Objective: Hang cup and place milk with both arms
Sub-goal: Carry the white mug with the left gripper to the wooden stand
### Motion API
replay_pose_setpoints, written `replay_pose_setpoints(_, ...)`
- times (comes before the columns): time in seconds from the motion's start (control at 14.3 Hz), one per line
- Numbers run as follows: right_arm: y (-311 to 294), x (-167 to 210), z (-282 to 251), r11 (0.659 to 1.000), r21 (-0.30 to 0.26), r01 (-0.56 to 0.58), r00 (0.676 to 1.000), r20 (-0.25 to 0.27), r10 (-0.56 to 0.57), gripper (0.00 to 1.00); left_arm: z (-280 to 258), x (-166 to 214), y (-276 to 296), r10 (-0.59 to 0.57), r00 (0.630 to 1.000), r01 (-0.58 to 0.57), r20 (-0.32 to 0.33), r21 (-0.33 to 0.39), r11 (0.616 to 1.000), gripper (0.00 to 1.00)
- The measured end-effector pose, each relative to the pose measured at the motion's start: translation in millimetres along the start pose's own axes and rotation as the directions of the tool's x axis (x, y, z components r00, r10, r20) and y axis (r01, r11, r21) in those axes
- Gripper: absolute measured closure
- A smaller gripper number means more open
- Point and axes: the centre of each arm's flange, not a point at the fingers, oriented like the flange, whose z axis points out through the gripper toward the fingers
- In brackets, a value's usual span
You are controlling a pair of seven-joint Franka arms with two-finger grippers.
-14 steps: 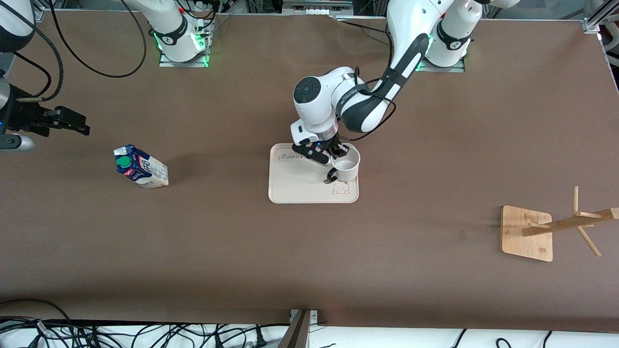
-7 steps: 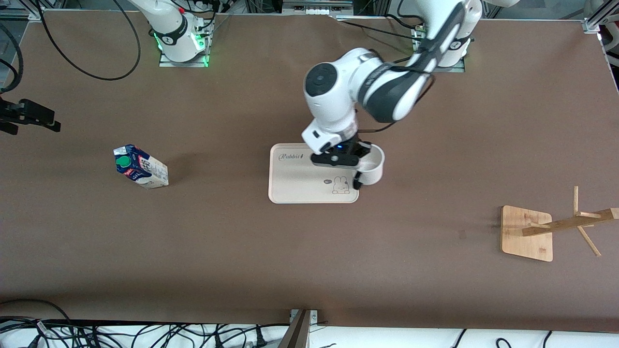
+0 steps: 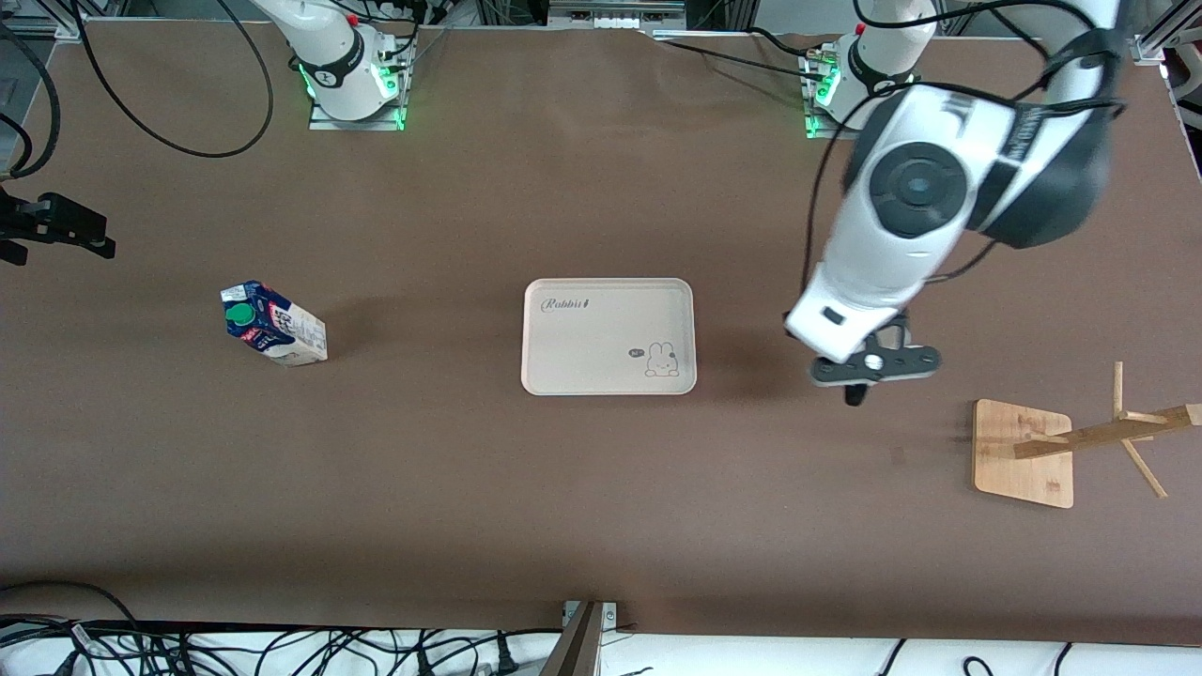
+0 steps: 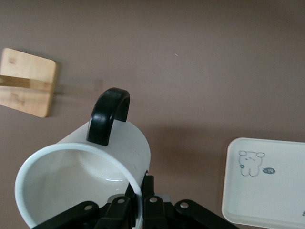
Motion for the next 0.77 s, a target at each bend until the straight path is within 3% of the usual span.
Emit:
replay_pose_setpoints(0.14,-14.8,6.0,2.9,0.999,-0.040,0.032,0.999,0.010,-0.031,0.00,-13.2,9.5,-41.5,-0.050,0.999,0.050,0.015,-0.040,0.998,0.93)
replay_pose_setpoints(0.42,-19.6,16.9,24.6,0.998,-0.049,0.041,0.999,0.020,-0.040,0.00,-17.3,23.5,-114.5,-0.110,0.993,0.113,0.049,-0.059,0.992,0.93)
replay_pose_setpoints(0.56,-13.1,17.5,27.9,0.999,-0.051,-0.005,1.000,0.004,0.006,0.00,-13.1,30.9,-145.6,-0.102,0.993,0.105,0.054,-0.066,0.992,0.93)
replay_pose_setpoints(0.77,-10.3,9.4,10.1,0.996,-0.051,-0.079,0.996,-0.034,0.077,0.00,-5.3,40.0,-202.5,-0.081,0.994,0.092,0.078,-0.145,0.985,0.93)
